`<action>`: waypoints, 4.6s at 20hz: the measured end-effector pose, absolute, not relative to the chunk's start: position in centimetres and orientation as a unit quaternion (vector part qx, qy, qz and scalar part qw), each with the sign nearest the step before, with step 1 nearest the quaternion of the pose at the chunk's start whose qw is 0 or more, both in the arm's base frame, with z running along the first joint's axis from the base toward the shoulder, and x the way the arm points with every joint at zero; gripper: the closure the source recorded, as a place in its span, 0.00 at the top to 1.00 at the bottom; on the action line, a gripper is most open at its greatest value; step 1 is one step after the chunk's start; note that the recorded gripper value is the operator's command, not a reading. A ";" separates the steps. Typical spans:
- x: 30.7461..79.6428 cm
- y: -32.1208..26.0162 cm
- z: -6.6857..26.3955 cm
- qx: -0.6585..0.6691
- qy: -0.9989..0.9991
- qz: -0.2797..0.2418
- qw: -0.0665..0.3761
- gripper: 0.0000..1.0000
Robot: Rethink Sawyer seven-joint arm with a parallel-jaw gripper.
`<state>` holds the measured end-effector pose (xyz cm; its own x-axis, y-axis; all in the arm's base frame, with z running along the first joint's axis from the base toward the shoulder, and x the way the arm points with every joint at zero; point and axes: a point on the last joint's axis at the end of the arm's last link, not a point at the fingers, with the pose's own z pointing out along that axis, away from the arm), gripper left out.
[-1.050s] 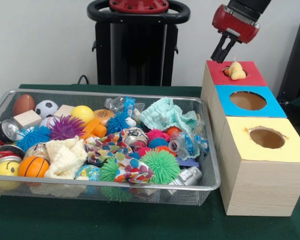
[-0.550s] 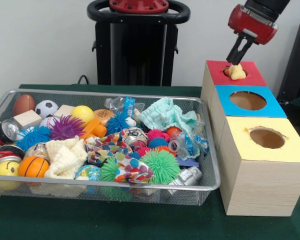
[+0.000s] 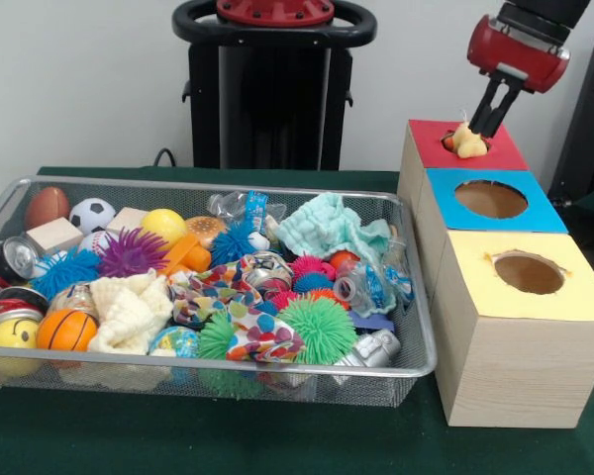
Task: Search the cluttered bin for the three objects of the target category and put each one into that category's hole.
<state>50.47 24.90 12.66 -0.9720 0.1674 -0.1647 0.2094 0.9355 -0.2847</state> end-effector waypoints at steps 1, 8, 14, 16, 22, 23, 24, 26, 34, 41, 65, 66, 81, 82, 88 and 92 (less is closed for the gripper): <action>50.7 24.7 12.6 0.098 0.982 -0.147 0.072 0.00; 51.8 22.4 11.7 0.118 0.980 -0.120 0.103 0.00; 50.6 21.3 10.2 0.118 0.979 -0.113 0.122 0.00; 50.2 21.2 9.8 0.115 0.979 -0.110 0.130 0.00; 48.0 21.6 8.5 0.093 0.977 -0.113 0.153 0.00; 47.7 21.7 8.4 0.089 0.977 -0.116 0.154 0.00; 47.1 21.8 8.3 0.083 0.977 -0.122 0.155 0.00; 45.8 22.0 8.1 0.069 0.976 -0.136 0.156 0.00; 43.3 21.6 8.2 0.058 0.975 -0.153 0.152 0.00; 38.8 21.8 8.7 0.035 0.973 -0.177 0.142 0.00; 35.6 18.9 10.1 0.073 0.969 -0.202 0.119 0.00; 36.0 18.4 10.4 0.083 0.969 -0.201 0.118 0.00; 36.4 16.7 14.0 0.137 0.966 -0.205 0.081 0.00; 36.3 16.7 14.0 0.138 0.965 -0.206 0.079 0.00; 36.0 17.2 14.3 0.132 0.966 -0.211 0.077 0.00; 36.0 17.7 14.4 0.126 0.966 -0.210 0.079 0.00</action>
<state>36.01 17.68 14.40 -0.9558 0.2096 -0.2061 0.2762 0.8803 -0.3857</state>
